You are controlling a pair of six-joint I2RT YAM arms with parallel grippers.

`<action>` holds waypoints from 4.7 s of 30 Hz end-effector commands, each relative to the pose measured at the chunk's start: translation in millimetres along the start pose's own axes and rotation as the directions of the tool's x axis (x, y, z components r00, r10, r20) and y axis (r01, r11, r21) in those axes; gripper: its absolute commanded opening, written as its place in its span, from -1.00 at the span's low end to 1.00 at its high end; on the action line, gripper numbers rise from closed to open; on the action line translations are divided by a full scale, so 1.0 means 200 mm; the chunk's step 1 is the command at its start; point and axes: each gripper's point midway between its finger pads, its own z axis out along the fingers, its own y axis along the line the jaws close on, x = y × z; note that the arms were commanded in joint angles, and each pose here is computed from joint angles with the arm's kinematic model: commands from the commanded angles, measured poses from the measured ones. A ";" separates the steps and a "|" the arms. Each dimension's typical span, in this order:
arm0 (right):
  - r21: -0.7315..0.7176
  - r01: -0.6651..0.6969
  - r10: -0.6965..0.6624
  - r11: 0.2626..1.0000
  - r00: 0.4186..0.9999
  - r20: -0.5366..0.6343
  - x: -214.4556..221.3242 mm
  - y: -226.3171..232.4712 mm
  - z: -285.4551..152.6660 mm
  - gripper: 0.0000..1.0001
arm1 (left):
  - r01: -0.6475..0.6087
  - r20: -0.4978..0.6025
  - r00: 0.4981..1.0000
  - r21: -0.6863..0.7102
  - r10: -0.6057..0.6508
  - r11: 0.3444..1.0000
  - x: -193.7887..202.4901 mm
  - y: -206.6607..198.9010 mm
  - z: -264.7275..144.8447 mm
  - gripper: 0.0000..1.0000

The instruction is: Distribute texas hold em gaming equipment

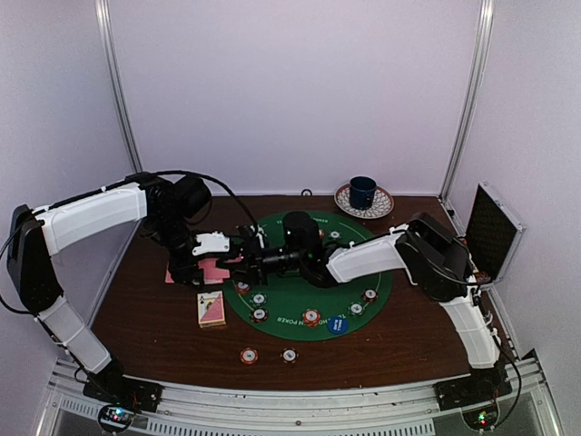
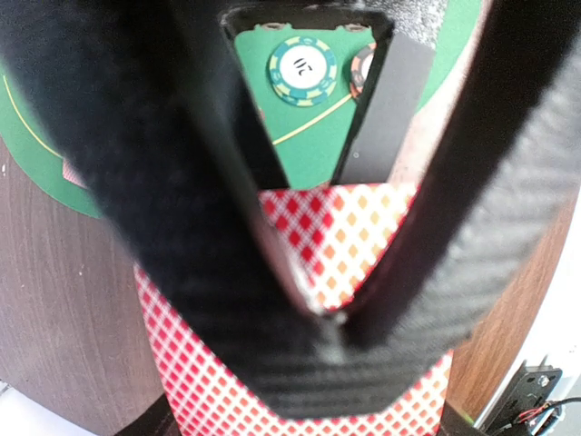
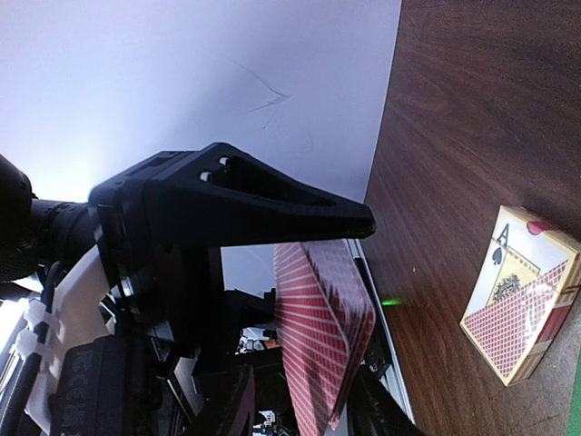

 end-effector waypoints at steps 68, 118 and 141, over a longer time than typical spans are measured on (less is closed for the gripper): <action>0.591 -0.090 -0.147 0.802 0.928 0.341 -0.89 -0.55 -1.38 -1.00 | -0.008 -0.041 0.999 -0.010 0.007 1.000 0.03 0.01 -0.02 -1.00; 0.984 0.000 -0.326 0.181 0.944 0.059 -0.25 -0.46 -1.34 0.99 | 0.004 -0.016 1.000 -0.044 -0.005 0.999 0.03 0.01 -0.08 -1.00; 0.590 0.019 -0.228 0.807 0.932 0.283 -0.18 -0.07 -0.86 0.85 | 0.015 0.014 1.000 -0.060 -0.014 0.998 0.00 0.02 -0.12 -1.00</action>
